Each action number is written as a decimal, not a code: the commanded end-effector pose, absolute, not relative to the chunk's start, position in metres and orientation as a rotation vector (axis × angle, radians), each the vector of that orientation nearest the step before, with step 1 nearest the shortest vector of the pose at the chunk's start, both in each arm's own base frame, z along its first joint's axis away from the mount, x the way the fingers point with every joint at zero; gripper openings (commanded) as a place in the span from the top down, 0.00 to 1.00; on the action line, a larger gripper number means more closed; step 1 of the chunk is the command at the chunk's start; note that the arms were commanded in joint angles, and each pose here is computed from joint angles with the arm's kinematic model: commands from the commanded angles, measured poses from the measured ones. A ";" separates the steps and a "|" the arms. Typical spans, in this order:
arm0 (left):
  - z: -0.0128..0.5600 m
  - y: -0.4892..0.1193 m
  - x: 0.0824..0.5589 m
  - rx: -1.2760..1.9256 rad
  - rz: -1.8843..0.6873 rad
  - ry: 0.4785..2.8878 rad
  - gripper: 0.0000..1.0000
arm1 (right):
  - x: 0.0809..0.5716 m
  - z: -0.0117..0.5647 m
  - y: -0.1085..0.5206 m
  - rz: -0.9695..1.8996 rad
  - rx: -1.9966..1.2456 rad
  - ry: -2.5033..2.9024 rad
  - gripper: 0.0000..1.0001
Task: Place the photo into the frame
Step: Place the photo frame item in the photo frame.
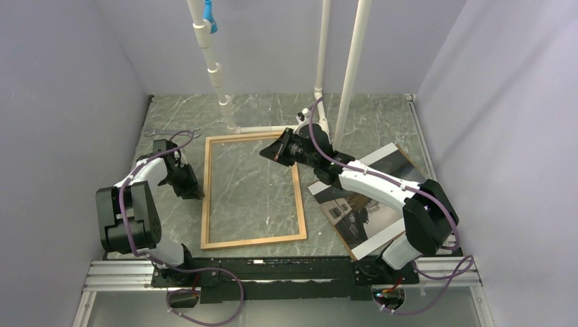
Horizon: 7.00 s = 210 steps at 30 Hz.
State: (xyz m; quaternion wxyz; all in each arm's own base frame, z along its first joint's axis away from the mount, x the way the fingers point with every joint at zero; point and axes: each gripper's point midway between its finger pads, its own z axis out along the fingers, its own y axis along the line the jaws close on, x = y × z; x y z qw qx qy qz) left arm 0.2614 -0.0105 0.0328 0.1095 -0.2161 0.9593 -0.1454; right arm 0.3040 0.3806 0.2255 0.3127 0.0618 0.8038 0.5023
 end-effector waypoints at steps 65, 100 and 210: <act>0.036 -0.037 0.266 -0.510 -0.566 2.833 1.00 | 0.299 0.229 0.405 1.562 0.145 2.028 1.00; 0.035 -0.041 0.264 -0.479 -0.554 2.850 1.00 | 0.287 0.148 0.368 1.264 0.142 2.224 1.00; 0.034 -0.043 0.262 -0.465 -0.541 2.864 1.00 | 0.282 0.059 0.297 0.294 0.092 2.560 0.00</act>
